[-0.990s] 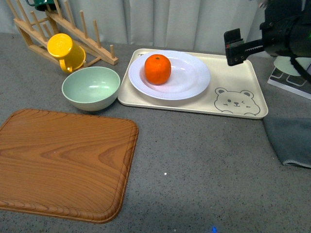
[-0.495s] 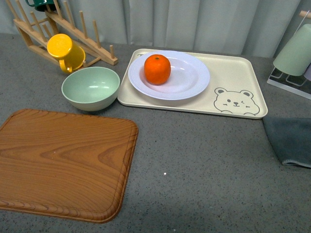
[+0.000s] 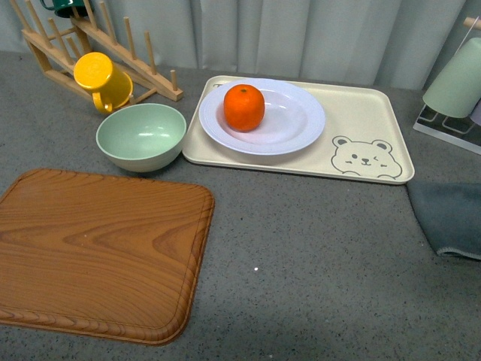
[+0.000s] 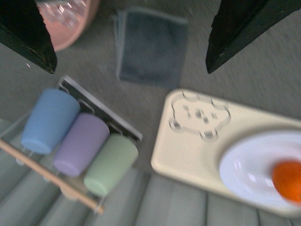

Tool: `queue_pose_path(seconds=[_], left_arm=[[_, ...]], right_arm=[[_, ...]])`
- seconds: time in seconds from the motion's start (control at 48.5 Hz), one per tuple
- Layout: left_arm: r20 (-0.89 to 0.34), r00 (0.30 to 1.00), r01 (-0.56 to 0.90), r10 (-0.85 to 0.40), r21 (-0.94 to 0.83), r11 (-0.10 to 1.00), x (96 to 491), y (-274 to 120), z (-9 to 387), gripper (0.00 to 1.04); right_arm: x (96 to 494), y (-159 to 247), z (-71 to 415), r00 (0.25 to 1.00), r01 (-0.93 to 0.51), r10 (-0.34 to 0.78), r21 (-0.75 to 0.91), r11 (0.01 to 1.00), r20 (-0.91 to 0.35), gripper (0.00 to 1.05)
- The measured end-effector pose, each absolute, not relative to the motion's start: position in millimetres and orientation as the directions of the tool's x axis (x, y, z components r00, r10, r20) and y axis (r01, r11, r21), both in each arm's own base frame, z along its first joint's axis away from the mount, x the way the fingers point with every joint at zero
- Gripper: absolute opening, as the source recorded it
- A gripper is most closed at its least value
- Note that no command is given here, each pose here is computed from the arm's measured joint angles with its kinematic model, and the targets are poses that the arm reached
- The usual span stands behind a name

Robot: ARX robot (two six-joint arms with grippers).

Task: Place orange and plate with both arms

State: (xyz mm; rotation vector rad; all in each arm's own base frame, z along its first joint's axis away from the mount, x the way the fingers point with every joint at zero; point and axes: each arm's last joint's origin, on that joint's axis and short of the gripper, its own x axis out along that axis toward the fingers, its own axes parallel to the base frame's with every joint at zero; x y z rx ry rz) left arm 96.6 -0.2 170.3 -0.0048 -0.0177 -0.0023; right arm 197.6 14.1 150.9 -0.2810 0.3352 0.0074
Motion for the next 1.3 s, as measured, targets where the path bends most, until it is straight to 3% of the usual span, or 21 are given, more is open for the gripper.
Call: queue_pose_path(seconds=[0.103, 0.144, 0.309, 0.433, 1.299], left_arm=[[0.017, 1.0, 0.002, -0.002, -0.005, 1.0, 97, 0, 170, 0.98], [0.017, 1.0, 0.002, -0.002, -0.005, 1.0, 97, 0, 170, 0.98], [0.017, 1.0, 0.002, -0.002, -0.005, 1.0, 97, 0, 170, 0.98], [0.017, 1.0, 0.002, -0.002, -0.005, 1.0, 97, 0, 170, 0.98], [0.017, 1.0, 0.002, -0.002, -0.005, 1.0, 97, 0, 170, 0.98]], right_arm=[[184, 9, 158, 0.998, -0.021, 0.016, -0.081, 0.997, -0.052, 0.68], [180, 4, 163, 1.0, -0.016, 0.015, -0.053, 0.998, -0.015, 0.59], [161, 0, 161, 1.0, -0.001, 0.0, -0.017, 1.0, -0.022, 0.21], [152, 0, 162, 1.0, -0.001, 0.0, -0.014, 1.0, -0.015, 0.01], [116, 0, 169, 1.0, -0.001, 0.001, -0.01, 1.0, 0.009, 0.01]])
